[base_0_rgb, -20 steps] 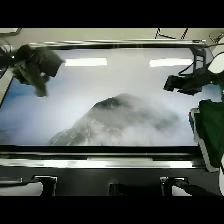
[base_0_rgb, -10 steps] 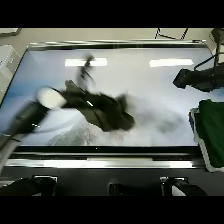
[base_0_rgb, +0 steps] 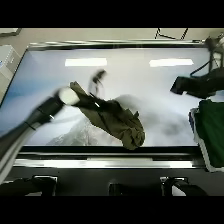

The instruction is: Fold the clothes and pants, and hang the long-sleeved shirts on hangers.

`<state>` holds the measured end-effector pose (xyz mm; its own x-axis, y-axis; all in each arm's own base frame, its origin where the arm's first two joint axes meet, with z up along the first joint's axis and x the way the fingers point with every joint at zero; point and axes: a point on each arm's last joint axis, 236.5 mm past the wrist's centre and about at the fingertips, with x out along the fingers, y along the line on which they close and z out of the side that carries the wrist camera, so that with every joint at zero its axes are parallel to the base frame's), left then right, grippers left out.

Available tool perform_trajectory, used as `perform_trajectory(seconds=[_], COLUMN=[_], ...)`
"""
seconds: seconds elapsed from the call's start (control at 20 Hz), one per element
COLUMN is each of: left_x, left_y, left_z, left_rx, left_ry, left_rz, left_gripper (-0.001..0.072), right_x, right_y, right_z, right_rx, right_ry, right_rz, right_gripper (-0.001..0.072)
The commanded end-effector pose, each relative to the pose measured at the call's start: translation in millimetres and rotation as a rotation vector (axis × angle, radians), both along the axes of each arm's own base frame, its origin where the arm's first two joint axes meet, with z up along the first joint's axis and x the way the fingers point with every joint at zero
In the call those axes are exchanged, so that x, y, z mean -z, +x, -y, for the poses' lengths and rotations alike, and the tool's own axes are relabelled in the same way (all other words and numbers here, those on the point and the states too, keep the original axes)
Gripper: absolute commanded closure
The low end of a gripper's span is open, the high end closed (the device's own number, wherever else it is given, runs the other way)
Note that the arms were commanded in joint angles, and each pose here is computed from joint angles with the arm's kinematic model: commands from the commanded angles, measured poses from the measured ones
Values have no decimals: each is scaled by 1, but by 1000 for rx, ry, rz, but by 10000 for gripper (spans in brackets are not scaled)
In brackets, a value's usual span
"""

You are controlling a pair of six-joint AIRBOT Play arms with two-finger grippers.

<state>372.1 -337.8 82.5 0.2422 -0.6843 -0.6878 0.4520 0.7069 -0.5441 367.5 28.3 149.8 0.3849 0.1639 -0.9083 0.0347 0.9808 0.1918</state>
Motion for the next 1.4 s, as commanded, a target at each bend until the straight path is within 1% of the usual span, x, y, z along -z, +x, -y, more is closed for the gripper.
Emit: perform_trajectory(seconds=[0.0,0.05,0.15,0.25,0.35,0.5,0.65,0.7,0.75,0.85,0.9,1.0,1.05,1.1,1.15,1.2,1.3,1.35], left_x=[-3,11,52,95,133,163,176,180,181,179,178,178,178,177,174,167,137,110], left_y=[76,86,87,77,69,72,81,84,86,95,98,98,97,96,96,97,105,109], left_z=[-147,-188,-243,-260,-255,-230,-206,-200,-196,-189,-185,-181,-181,-180,-180,-182,-189,-193], left_rx=[-294,-390,-528,-600,-640,-649,-646,-646,-646,-664,-681,-685,-681,-677,-675,-669,-649,-634], left_ry=[91,93,90,53,28,-21,-30,-24,-21,-30,-39,-43,-42,-42,-45,-47,-52,-60], left_rz=[-39,-100,-241,-366,-432,-437,-407,-392,-377,-337,-331,-331,-335,-337,-335,-318,-227,-154], left_gripper=[-13,-13,-13,-13,-13,-12,-8,18,115,167,295,613,684,685,685,686,687,687], right_x=[66,90,137,166,184,205,223,224,226,236,241,246,247,248,248,245,230,214], right_y=[-34,-45,-79,-107,-131,-151,-155,-153,-151,-150,-149,-140,-133,-128,-124,-123,-112,-100], right_z=[-20,-29,-55,-80,-97,-99,-101,-104,-108,-114,-121,-138,-145,-151,-153,-154,-152,-146], right_rx=[-35,-45,-58,-67,-79,-47,-4,0,8,1,-8,-32,-32,-16,-5,-10,-61,-110], right_ry=[80,120,239,361,448,457,470,490,506,486,474,456,449,447,450,452,422,375], right_rz=[-243,-303,-438,-526,-590,-645,-632,-619,-604,-574,-553,-485,-448,-424,-412,-410,-365,-307], right_gripper=[11,10,-1,-8,-8,-8,-8,-8,-8,-8,-7,-6,25,152,375,677,676,676])
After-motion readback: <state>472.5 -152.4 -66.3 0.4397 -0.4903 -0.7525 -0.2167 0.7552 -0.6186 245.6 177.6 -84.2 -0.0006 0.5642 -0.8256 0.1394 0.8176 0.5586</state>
